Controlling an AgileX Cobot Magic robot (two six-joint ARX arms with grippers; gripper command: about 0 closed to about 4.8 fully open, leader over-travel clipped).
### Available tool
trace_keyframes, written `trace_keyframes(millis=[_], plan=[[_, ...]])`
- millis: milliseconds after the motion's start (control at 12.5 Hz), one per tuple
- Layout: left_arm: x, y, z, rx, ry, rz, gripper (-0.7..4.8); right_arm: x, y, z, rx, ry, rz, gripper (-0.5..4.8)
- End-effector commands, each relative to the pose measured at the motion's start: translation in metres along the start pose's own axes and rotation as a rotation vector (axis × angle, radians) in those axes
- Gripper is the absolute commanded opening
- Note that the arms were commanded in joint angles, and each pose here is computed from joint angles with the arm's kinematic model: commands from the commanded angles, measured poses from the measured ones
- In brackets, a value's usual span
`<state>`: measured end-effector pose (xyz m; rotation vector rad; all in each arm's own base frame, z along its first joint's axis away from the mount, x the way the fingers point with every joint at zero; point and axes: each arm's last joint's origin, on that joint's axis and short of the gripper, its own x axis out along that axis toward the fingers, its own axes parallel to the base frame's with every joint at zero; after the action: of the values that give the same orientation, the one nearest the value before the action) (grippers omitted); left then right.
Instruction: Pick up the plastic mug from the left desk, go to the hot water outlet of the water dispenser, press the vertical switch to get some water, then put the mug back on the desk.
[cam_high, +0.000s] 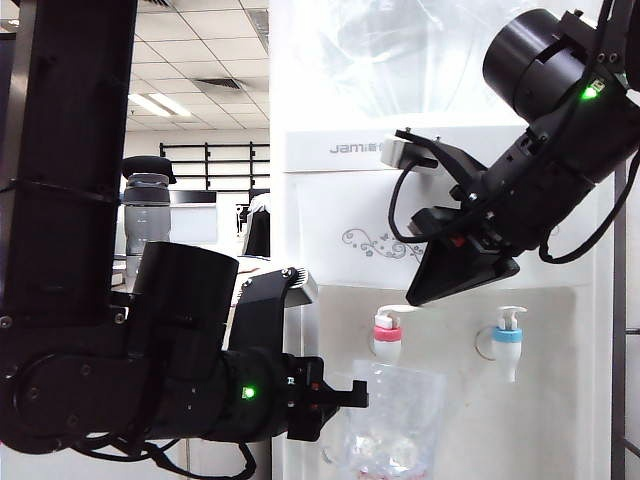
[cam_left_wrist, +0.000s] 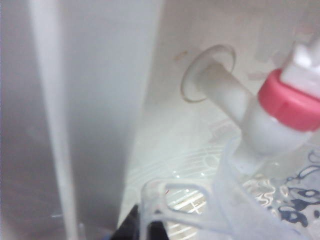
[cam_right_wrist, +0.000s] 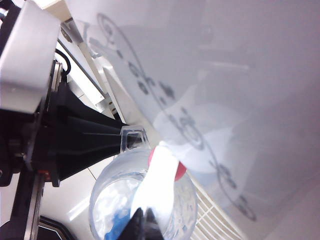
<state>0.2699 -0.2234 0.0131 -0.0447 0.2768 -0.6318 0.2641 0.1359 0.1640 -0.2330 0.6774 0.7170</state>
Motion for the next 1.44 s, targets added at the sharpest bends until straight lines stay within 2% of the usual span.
trace_keyframes(millis=[80,880,1280,1440], plan=[[0.001,0.004,0.009,-0.016,-0.062,0.049,-0.05,0.003,-0.006,-0.002,0.065,0.03,-0.063,-0.05],[0.001,0.004,0.009,-0.016,-0.062,0.049,-0.05,0.021,-0.006,-0.028,0.11,0.212,-0.059,-0.06],[0.001,0.004,0.009,-0.016,-0.062,0.049,-0.05,0.017,-0.006,-0.02,0.097,0.157,-0.061,-0.05],[0.001,0.004,0.009,-0.016,-0.063,0.049,-0.05,0.004,-0.005,-0.004,0.077,0.057,-0.076,-0.05]])
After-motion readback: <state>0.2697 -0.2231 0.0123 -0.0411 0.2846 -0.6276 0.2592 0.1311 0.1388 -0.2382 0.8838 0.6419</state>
